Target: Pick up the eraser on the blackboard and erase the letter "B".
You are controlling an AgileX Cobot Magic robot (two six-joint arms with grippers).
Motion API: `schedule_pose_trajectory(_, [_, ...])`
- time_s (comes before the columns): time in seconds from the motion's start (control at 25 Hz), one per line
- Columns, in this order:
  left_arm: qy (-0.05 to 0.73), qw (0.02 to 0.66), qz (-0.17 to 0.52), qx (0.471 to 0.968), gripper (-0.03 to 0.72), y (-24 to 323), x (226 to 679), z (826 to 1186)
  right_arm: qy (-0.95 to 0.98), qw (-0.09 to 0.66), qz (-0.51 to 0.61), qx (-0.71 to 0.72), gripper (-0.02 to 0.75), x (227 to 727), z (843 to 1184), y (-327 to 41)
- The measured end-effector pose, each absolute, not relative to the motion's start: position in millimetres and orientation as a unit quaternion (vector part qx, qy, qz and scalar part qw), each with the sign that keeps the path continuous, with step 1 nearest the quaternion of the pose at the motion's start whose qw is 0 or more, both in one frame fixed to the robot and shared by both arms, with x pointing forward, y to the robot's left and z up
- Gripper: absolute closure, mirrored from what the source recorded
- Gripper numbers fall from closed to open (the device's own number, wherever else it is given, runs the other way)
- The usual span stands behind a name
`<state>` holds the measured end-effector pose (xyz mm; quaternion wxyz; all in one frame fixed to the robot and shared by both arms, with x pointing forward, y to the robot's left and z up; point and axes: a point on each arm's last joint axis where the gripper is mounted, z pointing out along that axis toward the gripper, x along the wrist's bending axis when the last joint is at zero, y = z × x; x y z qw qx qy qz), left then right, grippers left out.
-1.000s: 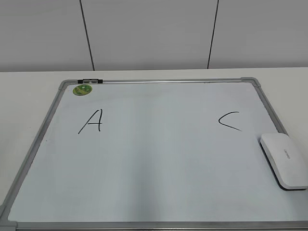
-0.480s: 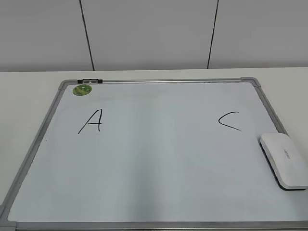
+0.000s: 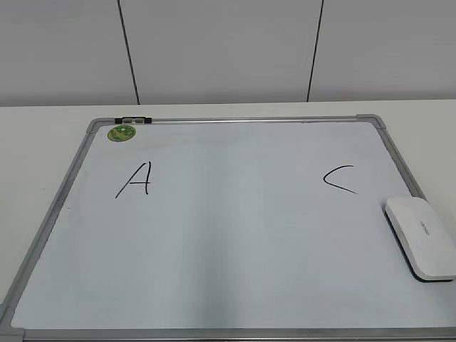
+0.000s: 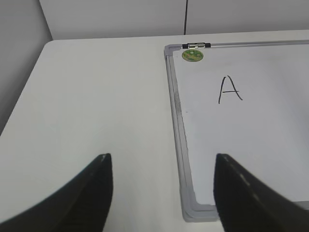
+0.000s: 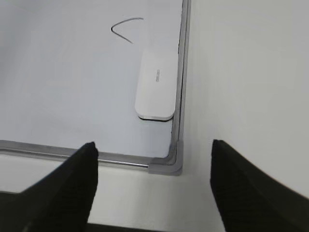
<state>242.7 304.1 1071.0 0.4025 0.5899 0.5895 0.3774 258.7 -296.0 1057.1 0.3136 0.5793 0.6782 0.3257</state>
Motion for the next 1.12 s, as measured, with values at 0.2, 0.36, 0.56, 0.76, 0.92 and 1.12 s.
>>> schedule_pose_trajectory(0.2, [0.583, 0.415, 0.386, 0.583, 0.191, 304, 237, 1071, 0.654, 0.356, 0.366, 0.558, 0.201, 237, 1058, -298])
schedule_pose_trajectory(0.36, [0.582, 0.418, 0.387, 0.581, 0.191, 304, 236, 1071, 0.643, 0.376, 0.38, 0.549, 0.201, 229, 1058, -299])
schedule_pose_trajectory(0.56, [0.58, 0.419, 0.388, 0.58, 0.191, 304, 237, 1071, 0.642, 0.38, 0.378, 0.549, 0.201, 228, 1058, -300])
schedule_pose_trajectory(0.76, [0.577, 0.423, 0.394, 0.577, 0.191, 304, 238, 1071, 0.643, 0.38, 0.377, 0.548, 0.201, 228, 1058, -300])
schedule_pose_trajectory(0.92, [0.577, 0.422, 0.395, 0.577, 0.193, 304, 238, 1071, 0.651, 0.383, 0.375, 0.538, 0.201, 228, 1058, -299])
schedule_pose_trajectory(1.12, [0.576, 0.418, 0.401, 0.577, 0.196, 305, 238, 1071, 0.658, 0.38, 0.378, 0.529, 0.201, 228, 1058, -298])
